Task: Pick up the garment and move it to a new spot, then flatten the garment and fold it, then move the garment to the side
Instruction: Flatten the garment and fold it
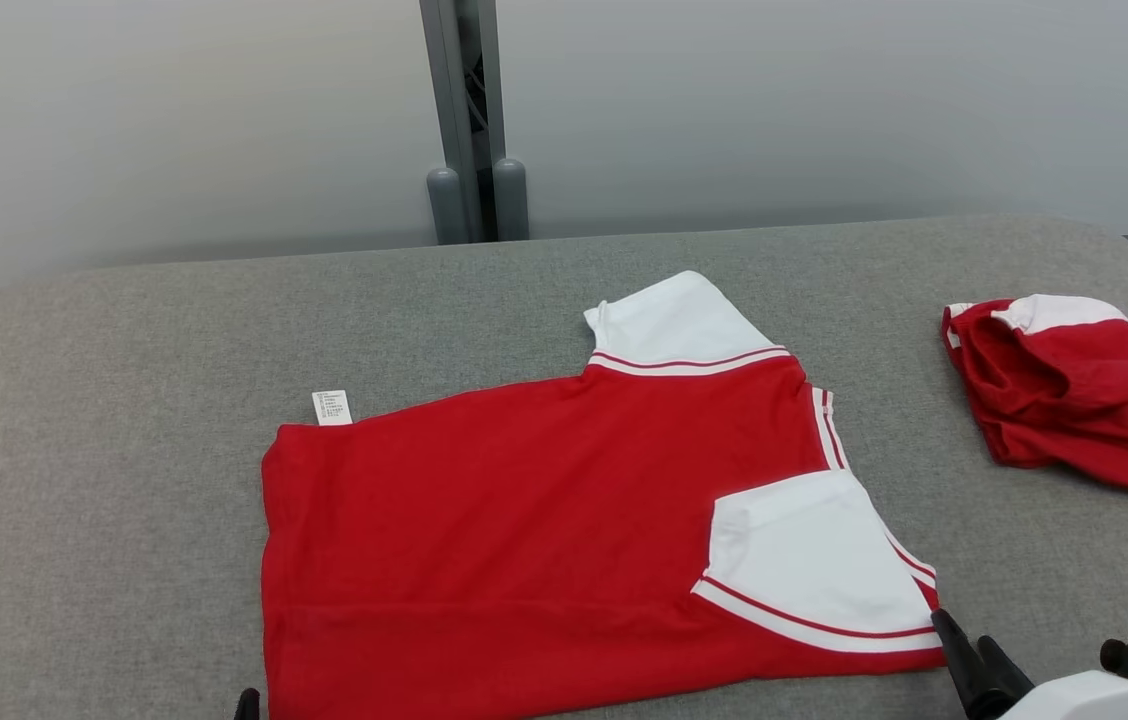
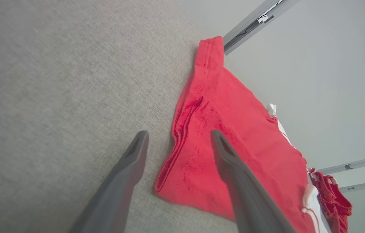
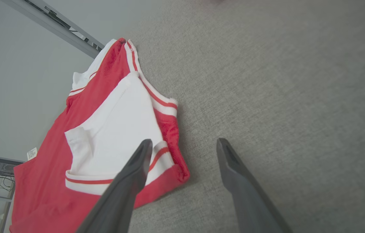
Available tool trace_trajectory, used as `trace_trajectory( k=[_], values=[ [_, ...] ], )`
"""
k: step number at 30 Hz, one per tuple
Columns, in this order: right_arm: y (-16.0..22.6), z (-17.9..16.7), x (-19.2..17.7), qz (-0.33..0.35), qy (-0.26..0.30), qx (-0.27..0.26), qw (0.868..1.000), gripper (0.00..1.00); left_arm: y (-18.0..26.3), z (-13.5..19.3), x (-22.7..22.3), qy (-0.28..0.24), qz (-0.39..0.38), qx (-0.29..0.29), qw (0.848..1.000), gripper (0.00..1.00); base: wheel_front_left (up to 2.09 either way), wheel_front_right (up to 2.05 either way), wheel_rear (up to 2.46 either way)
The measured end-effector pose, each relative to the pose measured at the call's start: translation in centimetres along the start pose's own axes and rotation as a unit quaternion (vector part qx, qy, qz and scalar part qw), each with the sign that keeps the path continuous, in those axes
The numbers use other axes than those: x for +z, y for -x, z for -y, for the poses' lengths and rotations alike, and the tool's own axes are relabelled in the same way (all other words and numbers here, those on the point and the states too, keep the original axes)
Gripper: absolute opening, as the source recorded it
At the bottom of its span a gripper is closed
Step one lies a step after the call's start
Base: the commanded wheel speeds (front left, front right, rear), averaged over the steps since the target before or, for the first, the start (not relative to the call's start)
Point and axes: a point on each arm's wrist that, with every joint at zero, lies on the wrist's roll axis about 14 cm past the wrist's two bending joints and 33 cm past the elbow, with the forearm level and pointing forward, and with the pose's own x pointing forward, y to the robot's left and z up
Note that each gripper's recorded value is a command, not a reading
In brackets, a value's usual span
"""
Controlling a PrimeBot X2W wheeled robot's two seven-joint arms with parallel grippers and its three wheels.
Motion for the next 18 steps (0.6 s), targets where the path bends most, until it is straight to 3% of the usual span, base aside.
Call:
trace_trajectory(
  k=[8,18],
  values=[
    [0.6,-1.1,4.7,0.058,0.039,0.021,0.997,1.0,-1.0,2.9,4.5,-0.09,0.036,-0.049,0.994,1.0,0.0,0.0,0.0],
    [-0.7,-7.0,7.6,0.068,0.111,0.097,0.987,1.0,-5.4,7.5,7.1,-0.215,0.011,-0.09,0.972,1.0,0.0,0.0,0.0]
  ],
)
